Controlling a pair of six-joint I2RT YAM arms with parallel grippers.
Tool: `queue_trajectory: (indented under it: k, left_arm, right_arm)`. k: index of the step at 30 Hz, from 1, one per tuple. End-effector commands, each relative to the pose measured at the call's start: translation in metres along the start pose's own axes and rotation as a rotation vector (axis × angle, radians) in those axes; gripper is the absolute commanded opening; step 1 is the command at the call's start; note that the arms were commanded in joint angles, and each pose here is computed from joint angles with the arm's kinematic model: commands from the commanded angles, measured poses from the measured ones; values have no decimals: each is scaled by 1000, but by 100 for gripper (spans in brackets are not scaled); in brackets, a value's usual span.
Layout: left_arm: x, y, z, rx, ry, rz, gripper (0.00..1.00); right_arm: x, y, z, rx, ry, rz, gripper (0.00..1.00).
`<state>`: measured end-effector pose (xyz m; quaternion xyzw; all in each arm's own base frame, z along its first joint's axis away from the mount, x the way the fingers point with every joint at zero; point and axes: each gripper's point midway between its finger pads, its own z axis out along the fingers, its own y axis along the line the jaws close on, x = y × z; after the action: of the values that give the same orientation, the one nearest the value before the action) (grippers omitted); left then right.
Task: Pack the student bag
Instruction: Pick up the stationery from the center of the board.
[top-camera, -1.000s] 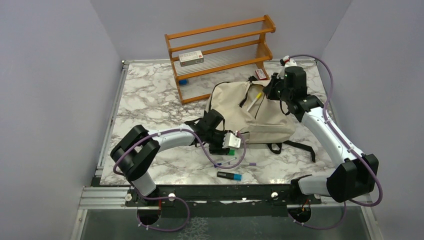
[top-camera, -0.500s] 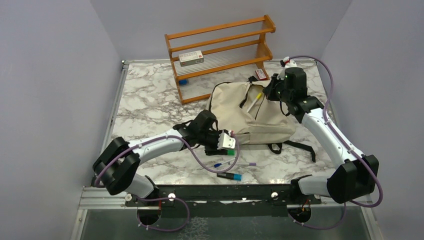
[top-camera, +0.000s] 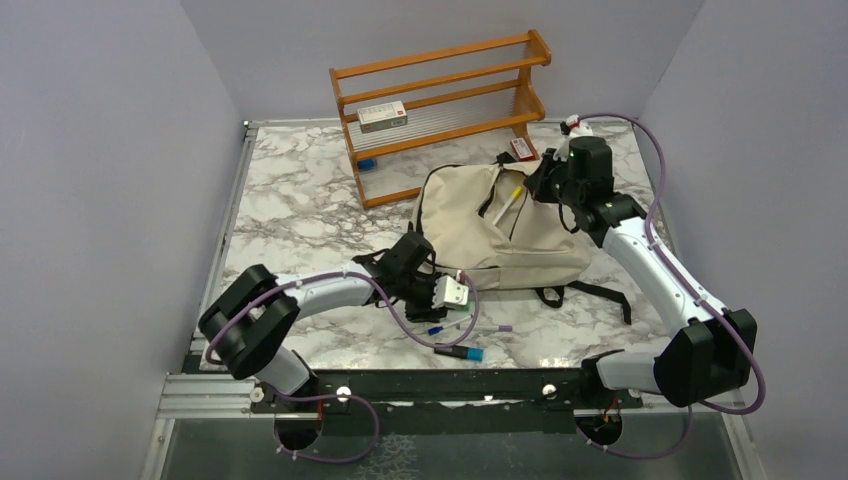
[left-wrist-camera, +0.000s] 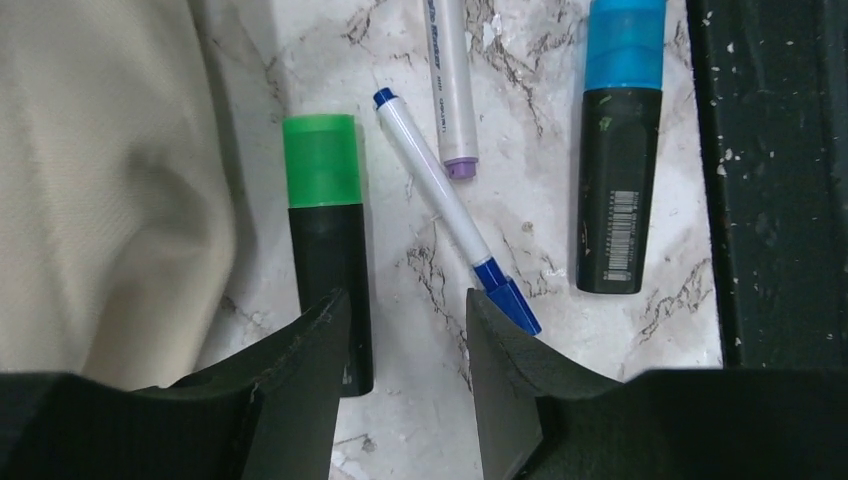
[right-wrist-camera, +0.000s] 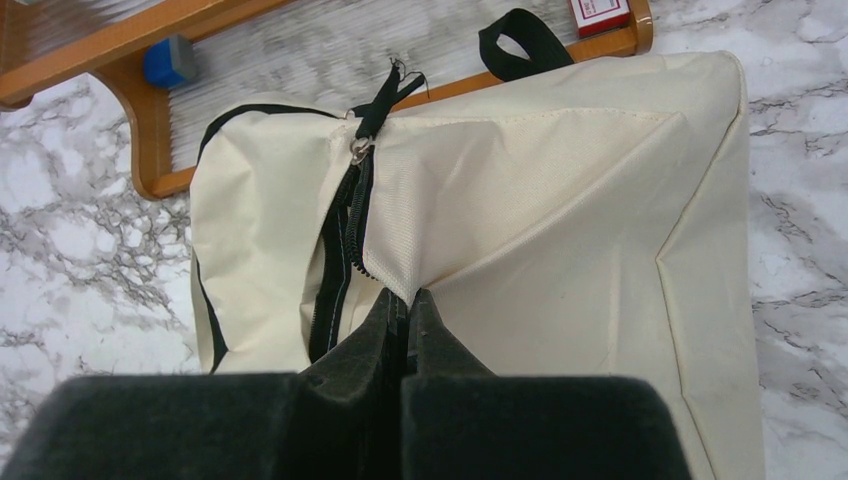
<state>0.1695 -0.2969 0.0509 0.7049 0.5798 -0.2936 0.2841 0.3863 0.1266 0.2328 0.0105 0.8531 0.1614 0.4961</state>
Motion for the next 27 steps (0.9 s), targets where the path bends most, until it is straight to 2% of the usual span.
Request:
queue_trajectory:
  k: [1, 12, 27]
  left_arm:
    - [-2, 11, 17, 25, -10, 26, 47]
    - [1, 21, 28, 31, 11, 35, 47]
    - [29, 19, 26, 33, 154, -39, 45]
  right_arm:
    - [-19, 7, -11, -37, -72, 8, 1]
    - [-10, 3, -14, -25, -56, 7, 1]
    - [-10, 7, -8, -45, -52, 2, 1]
